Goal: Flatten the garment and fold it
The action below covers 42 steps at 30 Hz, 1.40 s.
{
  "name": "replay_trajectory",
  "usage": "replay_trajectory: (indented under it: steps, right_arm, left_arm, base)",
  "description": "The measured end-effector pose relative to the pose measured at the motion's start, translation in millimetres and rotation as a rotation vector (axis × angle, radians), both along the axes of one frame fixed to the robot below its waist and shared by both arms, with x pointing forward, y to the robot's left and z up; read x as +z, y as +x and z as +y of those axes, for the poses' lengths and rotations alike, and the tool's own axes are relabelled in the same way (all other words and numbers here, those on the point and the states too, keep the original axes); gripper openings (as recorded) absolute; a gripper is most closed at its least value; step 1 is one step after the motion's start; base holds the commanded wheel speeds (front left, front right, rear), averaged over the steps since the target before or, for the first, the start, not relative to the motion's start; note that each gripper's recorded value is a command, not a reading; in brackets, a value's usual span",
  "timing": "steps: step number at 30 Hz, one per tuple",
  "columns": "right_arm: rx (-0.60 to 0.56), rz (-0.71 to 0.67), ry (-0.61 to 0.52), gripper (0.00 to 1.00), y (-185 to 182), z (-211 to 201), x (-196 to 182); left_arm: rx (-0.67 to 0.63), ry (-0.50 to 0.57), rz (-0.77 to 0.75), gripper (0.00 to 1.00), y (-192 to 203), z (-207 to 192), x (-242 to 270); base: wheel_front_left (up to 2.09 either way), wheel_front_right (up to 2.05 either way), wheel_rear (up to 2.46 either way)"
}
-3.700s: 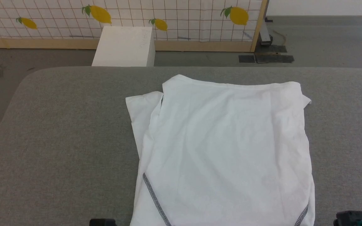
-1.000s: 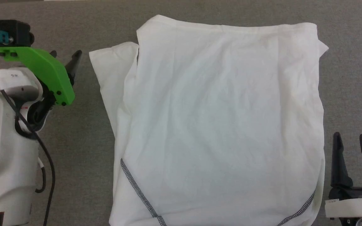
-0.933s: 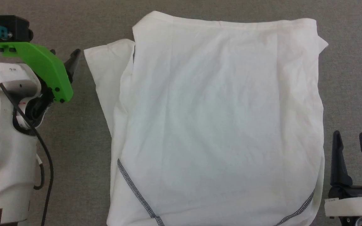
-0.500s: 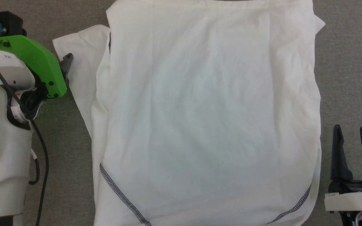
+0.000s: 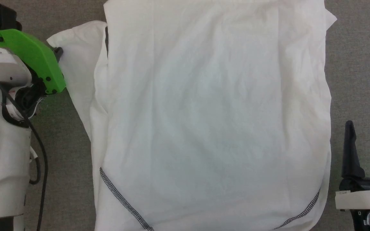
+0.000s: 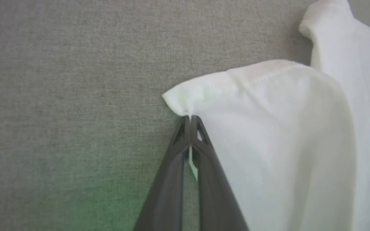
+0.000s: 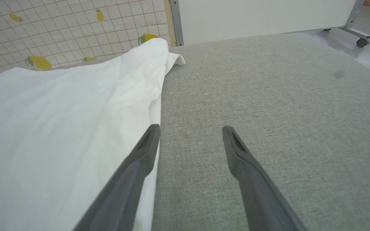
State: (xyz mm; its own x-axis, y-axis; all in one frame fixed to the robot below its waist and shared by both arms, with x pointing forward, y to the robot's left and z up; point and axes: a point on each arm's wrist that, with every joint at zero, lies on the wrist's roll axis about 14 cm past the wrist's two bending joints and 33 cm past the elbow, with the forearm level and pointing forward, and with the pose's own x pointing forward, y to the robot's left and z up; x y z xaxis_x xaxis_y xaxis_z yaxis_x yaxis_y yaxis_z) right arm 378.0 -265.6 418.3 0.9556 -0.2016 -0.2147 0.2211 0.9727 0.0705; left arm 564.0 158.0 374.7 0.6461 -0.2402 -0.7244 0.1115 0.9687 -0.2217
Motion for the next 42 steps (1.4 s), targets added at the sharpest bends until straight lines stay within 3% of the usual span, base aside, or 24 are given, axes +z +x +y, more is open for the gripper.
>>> replay_trajectory:
  steps: [6, 13, 21, 31, 37, 42]
  right_arm:
    - [0.01, -0.03, 0.006, 1.0, 1, 3, 10]
    - [0.039, -0.076, 0.03, 1.0, -2, 14, 25]
    - [0.073, -0.137, 0.059, 1.0, -15, 27, 47]
    - [0.101, -0.202, 0.09, 1.0, -39, 37, 69]
    - [0.127, -0.235, 0.093, 1.0, -43, 44, 79]
    - [0.145, -0.257, 0.091, 1.0, -41, 48, 86]
  left_arm:
    - [0.051, -0.051, -0.077, 0.0, 2, 4, 19]
    - [0.129, -0.025, -0.191, 0.0, -9, 43, 64]
    - [0.2, 0.037, -0.308, 0.0, -45, 95, 126]
    - [0.227, 0.066, -0.516, 0.0, -100, 125, 215]
    - [0.196, 0.059, -0.662, 0.0, -134, 113, 261]
    - [0.134, 0.004, -0.757, 0.0, -159, 65, 279]
  base:
    - [0.0, 0.0, 0.0]
    - [0.0, 0.0, 0.0]
    - [0.0, 0.0, 0.0]
    - [0.0, 0.0, 0.0]
    - [0.0, 0.0, 0.0]
    - [0.0, 0.0, 0.0]
